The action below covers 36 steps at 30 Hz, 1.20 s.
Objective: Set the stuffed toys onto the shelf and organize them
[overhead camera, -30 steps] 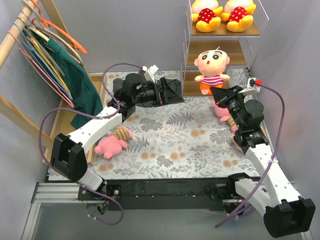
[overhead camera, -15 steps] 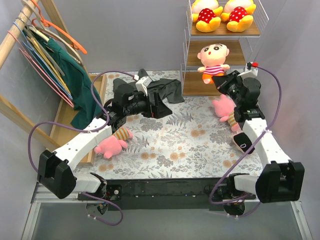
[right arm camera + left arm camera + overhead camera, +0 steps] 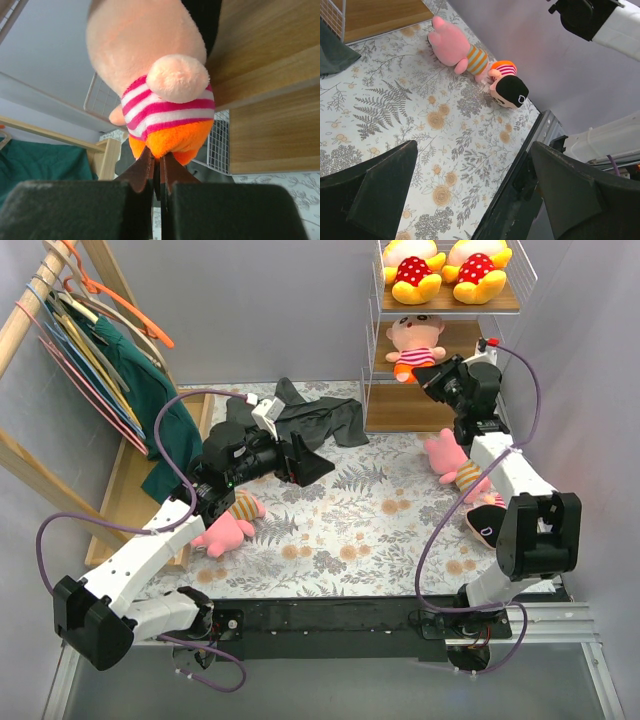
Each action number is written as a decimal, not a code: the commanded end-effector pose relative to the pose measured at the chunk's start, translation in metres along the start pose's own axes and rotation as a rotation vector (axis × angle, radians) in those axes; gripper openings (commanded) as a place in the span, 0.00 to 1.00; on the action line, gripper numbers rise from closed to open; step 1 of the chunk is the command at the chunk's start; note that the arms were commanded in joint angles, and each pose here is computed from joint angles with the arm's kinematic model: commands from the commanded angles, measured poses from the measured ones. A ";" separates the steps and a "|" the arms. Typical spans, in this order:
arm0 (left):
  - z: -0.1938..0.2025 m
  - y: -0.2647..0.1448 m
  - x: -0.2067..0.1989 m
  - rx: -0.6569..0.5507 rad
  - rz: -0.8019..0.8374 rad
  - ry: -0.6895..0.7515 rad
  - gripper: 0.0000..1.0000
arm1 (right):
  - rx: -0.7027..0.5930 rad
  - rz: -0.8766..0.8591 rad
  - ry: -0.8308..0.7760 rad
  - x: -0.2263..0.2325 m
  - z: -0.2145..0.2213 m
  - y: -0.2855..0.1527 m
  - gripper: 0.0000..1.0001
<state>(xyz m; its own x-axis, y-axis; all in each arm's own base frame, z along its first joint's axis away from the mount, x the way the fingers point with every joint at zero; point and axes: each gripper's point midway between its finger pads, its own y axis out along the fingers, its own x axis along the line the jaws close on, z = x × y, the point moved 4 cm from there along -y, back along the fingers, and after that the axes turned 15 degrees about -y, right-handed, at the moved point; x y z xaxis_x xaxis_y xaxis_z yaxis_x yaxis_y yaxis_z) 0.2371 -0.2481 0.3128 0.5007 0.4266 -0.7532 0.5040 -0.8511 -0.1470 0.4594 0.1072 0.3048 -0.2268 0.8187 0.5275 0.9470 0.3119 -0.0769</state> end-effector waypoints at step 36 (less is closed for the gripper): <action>0.000 -0.005 -0.003 -0.019 0.015 0.028 0.98 | -0.046 -0.210 0.064 0.025 -0.031 0.073 0.41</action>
<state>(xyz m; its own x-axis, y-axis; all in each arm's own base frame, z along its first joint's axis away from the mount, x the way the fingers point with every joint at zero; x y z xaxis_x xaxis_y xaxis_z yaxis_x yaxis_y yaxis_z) 0.2369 -0.2480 0.3071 0.4939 0.4310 -0.7551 0.5027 -0.8502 -0.1565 0.5277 0.1343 0.3123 -0.3555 0.7109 0.6068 0.8968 0.4424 0.0071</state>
